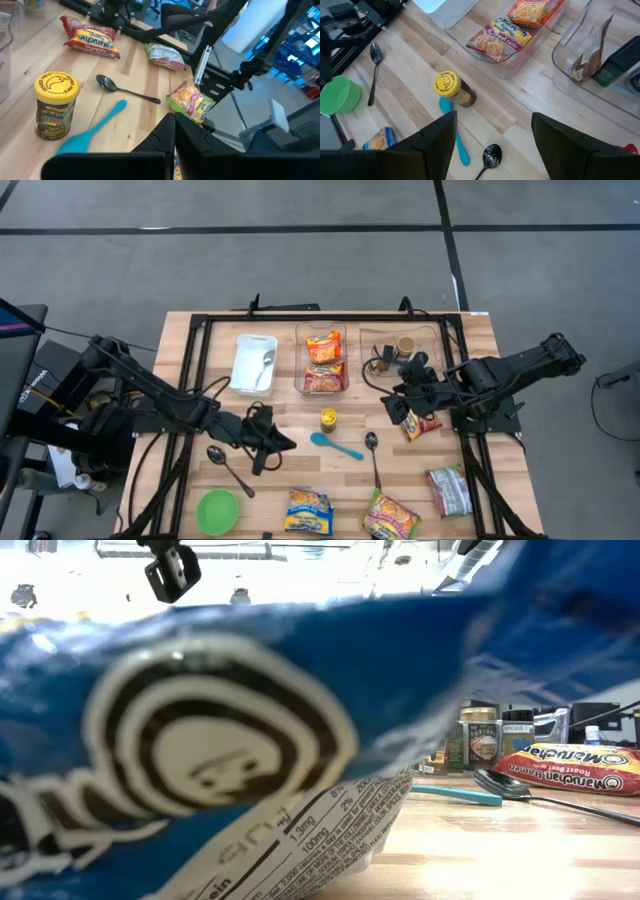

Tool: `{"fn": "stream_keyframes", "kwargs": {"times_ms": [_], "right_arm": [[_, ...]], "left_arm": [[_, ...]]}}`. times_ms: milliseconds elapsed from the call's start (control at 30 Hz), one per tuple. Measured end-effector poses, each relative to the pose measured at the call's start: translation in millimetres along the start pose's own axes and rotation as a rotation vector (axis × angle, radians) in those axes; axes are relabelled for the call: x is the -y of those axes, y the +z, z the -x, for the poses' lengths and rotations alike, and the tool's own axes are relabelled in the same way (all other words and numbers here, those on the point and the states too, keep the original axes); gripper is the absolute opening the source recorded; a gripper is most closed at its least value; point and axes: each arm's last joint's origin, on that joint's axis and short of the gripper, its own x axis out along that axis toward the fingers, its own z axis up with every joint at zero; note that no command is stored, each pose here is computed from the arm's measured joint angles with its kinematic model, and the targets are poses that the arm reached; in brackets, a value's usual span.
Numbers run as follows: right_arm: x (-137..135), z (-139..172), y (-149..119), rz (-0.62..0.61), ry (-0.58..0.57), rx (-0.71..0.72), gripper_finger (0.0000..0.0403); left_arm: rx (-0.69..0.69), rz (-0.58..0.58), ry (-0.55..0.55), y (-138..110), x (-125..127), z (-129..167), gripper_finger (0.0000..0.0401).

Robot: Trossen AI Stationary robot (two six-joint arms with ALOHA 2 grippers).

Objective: Pick & Place Food Item
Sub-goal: Put the right black spoon into the white bin

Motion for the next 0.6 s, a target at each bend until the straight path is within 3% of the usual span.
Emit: {"fn": "stream_keyframes", "kwargs": {"times_ms": [400, 600], "right_arm": [[-6.8, 6.3, -10.1, 0.001, 0.048, -0.015, 0.0249], [-8.1, 8.2, -13.3, -0.016, 0.055, -0.023, 0.0249]], "left_arm": [[-0.008, 0.0, 0.007, -2.0, -0.6, -2.3, 0.0001], [-0.012, 0.054, 0.01, -2.5, -0.9, -2.2, 0.0]]}}
